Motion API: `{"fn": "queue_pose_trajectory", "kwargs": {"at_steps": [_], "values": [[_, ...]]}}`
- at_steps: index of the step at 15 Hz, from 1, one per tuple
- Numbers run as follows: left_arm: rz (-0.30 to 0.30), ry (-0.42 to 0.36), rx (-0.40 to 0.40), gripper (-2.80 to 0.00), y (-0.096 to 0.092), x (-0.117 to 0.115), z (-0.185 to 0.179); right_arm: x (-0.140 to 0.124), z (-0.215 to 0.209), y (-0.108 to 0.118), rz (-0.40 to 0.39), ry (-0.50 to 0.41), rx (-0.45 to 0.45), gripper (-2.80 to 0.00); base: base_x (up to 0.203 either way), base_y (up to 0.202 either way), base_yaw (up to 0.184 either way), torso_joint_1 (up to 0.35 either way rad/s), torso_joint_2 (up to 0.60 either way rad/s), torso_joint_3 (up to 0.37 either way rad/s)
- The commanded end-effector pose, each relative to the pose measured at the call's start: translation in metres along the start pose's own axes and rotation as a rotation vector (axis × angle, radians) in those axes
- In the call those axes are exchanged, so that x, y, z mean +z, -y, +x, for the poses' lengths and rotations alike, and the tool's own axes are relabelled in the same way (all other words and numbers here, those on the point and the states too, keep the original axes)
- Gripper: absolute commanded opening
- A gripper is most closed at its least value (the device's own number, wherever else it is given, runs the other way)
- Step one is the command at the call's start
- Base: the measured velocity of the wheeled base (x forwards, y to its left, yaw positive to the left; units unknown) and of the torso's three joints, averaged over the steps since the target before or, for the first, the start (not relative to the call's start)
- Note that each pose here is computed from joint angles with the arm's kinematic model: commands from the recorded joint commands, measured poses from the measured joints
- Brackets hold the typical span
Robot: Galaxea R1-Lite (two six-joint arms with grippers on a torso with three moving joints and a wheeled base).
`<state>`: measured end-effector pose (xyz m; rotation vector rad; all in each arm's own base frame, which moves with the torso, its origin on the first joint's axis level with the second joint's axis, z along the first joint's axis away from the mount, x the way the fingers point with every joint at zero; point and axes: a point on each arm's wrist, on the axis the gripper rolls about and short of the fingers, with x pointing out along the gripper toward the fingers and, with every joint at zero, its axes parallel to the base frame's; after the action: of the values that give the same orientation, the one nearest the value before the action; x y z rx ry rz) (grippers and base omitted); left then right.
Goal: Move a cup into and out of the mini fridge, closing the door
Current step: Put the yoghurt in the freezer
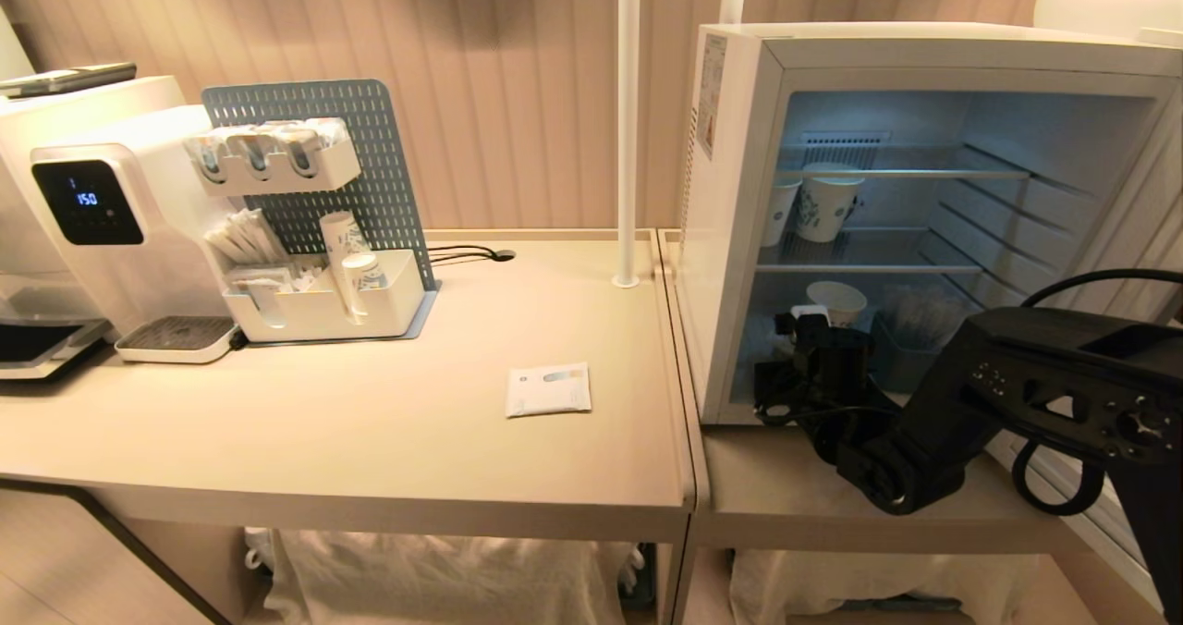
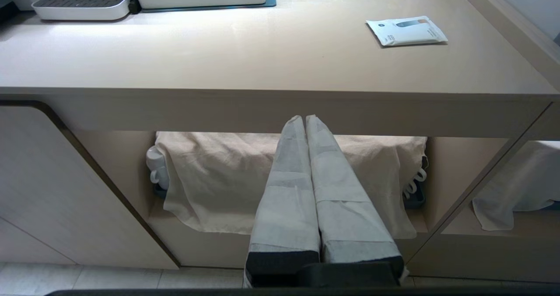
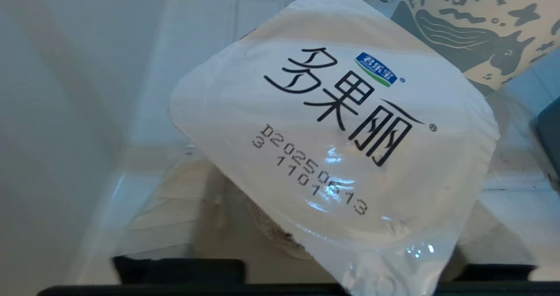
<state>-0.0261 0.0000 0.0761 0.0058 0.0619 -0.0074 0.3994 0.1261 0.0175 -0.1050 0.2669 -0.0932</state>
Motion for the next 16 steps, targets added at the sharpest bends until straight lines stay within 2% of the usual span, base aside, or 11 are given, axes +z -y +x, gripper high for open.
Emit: {"fn": "queue_pose_trajectory", "kwargs": {"at_steps": [1, 8, 14, 15, 16], "values": [[0.0, -0.001, 0.0, -2.8, 0.0, 0.0, 0.0, -0.003, 0.002, -0.001, 0.0, 0.0, -0.001, 0.0, 0.0, 0.0, 0.0, 0.0, 0.0, 0.0], [0.003, -0.001, 0.0, -2.8, 0.0, 0.0, 0.0, 0.035, -0.052, 0.014, 0.022, 0.036, 0.021, 0.0, 0.0, 0.0, 0.0, 0.0, 0.0, 0.0], [0.003, -0.001, 0.0, -2.8, 0.0, 0.0, 0.0, 0.086, -0.15, 0.048, 0.064, 0.148, 0.062, 0.0, 0.0, 0.0, 0.0, 0.0, 0.0, 0.0], [0.003, -0.001, 0.0, -2.8, 0.0, 0.0, 0.0, 0.092, -0.171, 0.054, 0.07, 0.168, 0.074, -2.8, 0.0, 0.0, 0.0, 0.0, 0.0, 0.0], [0.003, -0.001, 0.0, -2.8, 0.0, 0.0, 0.0, 0.099, -0.19, 0.061, 0.08, 0.188, 0.085, -2.8, 0.0, 0.0, 0.0, 0.0, 0.0, 0.0]]}}
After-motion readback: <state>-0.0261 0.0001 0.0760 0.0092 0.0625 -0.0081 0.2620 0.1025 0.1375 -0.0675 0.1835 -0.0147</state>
